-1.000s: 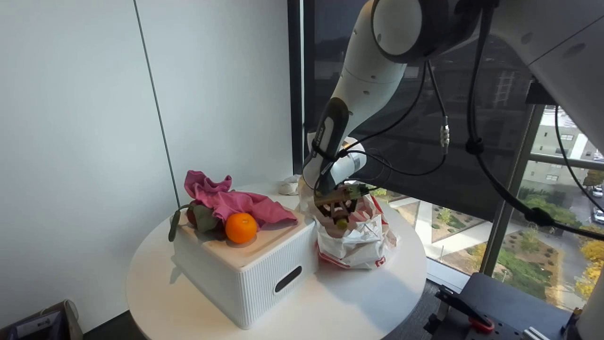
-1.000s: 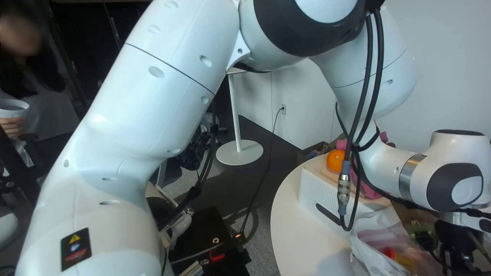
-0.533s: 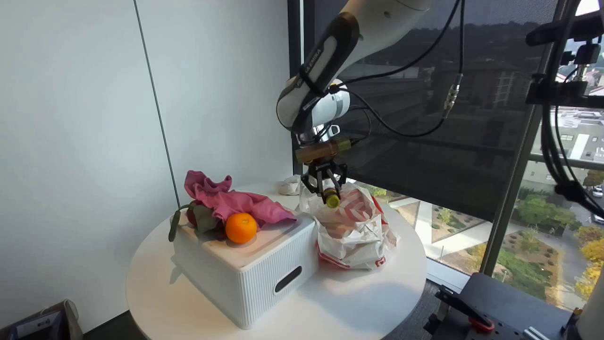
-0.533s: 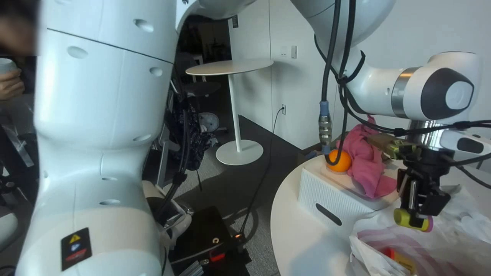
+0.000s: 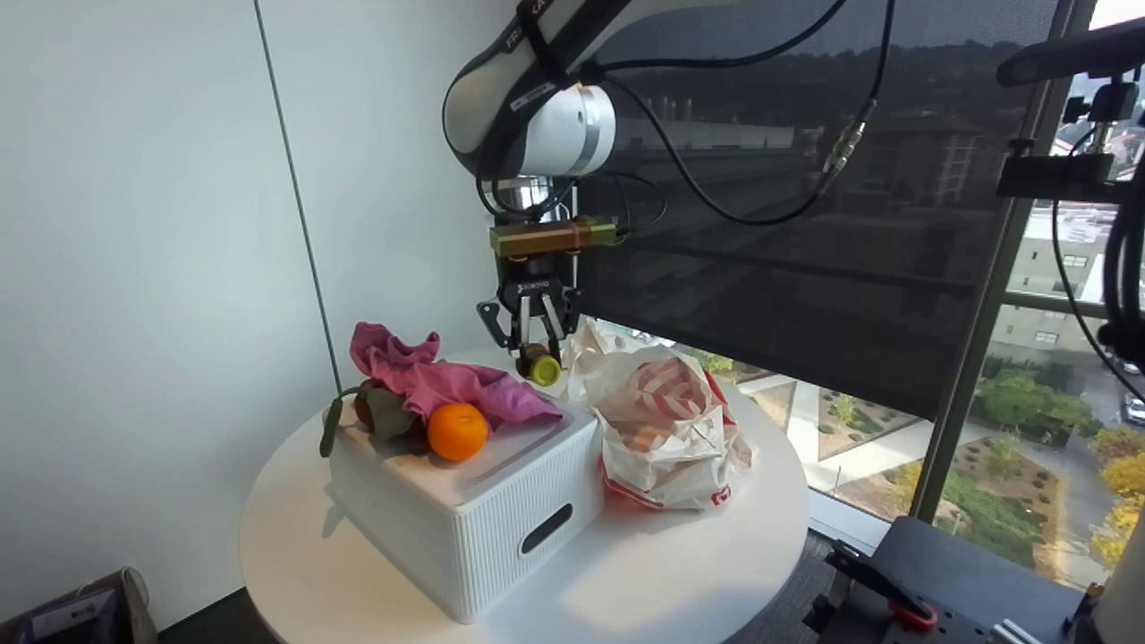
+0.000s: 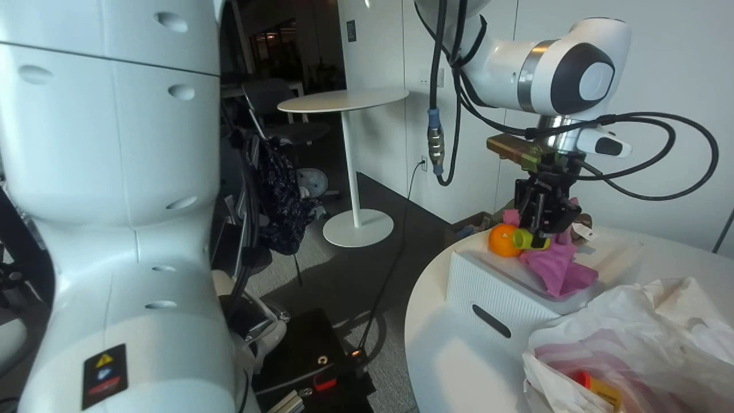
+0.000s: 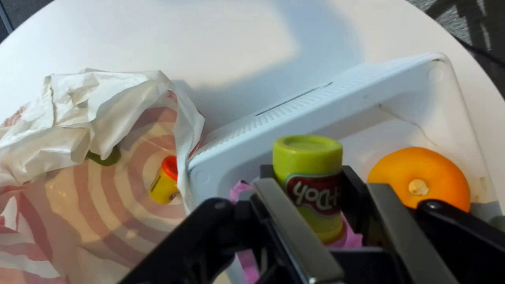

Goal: Put the items in the plastic bag on the white basket

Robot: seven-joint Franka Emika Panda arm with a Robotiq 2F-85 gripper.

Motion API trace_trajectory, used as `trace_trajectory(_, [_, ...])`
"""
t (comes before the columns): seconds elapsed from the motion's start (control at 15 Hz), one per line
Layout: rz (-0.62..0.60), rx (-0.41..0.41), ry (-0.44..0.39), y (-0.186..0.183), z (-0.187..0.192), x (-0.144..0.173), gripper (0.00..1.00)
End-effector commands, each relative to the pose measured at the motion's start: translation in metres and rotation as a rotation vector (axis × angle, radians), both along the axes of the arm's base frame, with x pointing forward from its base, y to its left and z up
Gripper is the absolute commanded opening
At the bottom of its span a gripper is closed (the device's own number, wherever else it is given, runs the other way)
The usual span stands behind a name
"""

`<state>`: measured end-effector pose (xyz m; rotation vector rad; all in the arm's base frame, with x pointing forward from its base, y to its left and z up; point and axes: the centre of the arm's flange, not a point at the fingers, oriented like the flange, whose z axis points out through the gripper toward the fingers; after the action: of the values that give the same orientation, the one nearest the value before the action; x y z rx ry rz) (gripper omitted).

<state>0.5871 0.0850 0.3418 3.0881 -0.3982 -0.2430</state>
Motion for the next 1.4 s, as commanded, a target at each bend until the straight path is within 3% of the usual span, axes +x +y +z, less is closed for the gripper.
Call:
trace_trajectory(0.0, [0.136,0.146,0.028,0.020,-0.037,0.000,0.21])
trace_trajectory(0.2, [0.217,0.184,0.017,0.034,-0.065,-0.004,0.22])
trace_trajectory(0.53, [0.311,0.163,-0.068,0.037,-0.069,-0.007,0.23])
trace_trajectory(0.6, [0.322,0.158,-0.083,0.036,-0.069,-0.009,0.28])
trace_trajectory(0.67, [0.328,0.158,-0.080,0.035,-0.069,-0.009,0.68])
trace_trajectory(0.8, [0.346,0.143,-0.080,0.033,-0.066,-0.013,0.73])
trace_trajectory(1.0, [0.349,0.126,-0.065,0.026,-0.051,-0.017,0.98])
trace_trajectory(1.33, [0.251,0.106,-0.010,0.005,-0.004,-0.030,1.00])
